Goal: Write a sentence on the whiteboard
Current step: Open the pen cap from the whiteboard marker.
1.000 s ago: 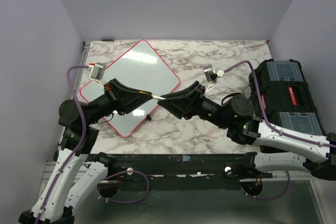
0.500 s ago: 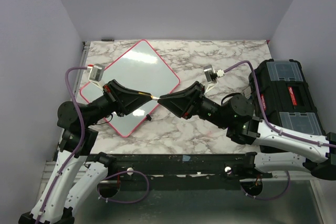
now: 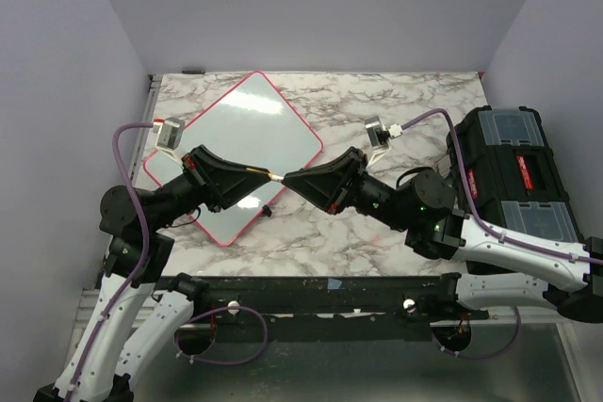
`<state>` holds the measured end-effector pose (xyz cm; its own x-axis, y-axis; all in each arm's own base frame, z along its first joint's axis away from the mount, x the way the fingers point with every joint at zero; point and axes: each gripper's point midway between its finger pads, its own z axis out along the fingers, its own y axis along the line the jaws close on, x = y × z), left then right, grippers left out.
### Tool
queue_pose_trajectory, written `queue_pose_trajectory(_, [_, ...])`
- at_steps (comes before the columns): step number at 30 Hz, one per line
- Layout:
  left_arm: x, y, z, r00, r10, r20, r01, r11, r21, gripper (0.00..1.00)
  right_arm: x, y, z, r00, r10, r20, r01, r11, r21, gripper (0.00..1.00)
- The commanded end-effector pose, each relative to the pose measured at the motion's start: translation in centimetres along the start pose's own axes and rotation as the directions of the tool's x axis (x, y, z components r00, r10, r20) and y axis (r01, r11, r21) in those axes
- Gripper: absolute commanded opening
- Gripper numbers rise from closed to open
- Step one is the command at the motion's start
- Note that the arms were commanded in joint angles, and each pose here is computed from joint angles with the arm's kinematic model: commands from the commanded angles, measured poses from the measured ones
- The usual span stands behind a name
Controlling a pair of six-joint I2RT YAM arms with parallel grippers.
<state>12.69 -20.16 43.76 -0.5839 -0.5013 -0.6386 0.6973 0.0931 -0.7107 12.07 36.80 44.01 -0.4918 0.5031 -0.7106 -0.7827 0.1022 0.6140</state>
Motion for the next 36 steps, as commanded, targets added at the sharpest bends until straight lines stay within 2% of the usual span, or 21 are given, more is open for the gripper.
queue_pose_trajectory(1, [1.2,2.9,-0.2,0.999,-0.009,-0.037,0.005,0.996,-0.093,0.0,-2.4,2.3,0.1,0.996,0.02,0.083,-0.013,0.997,-0.078,0.01])
queue_pose_trajectory(22, [0.8,3.2,0.4,0.998,-0.001,-0.065,-0.008,0.992,-0.13,0.0,-0.2,2.8,-0.5,1.0,0.001,-0.029,-0.004,0.993,-0.114,0.01])
queue_pose_trajectory(31, [0.5,3.4,0.7,0.997,0.005,-0.076,-0.016,0.989,-0.148,0.0,-0.2,2.7,-0.9,0.999,-0.016,-0.038,0.012,0.994,-0.113,0.01])
queue_pose_trajectory(36, [0.5,3.7,0.9,0.997,-0.005,-0.077,-0.006,0.989,-0.151,0.0,0.0,2.8,-0.9,0.999,-0.022,-0.048,0.016,0.993,-0.114,0.1])
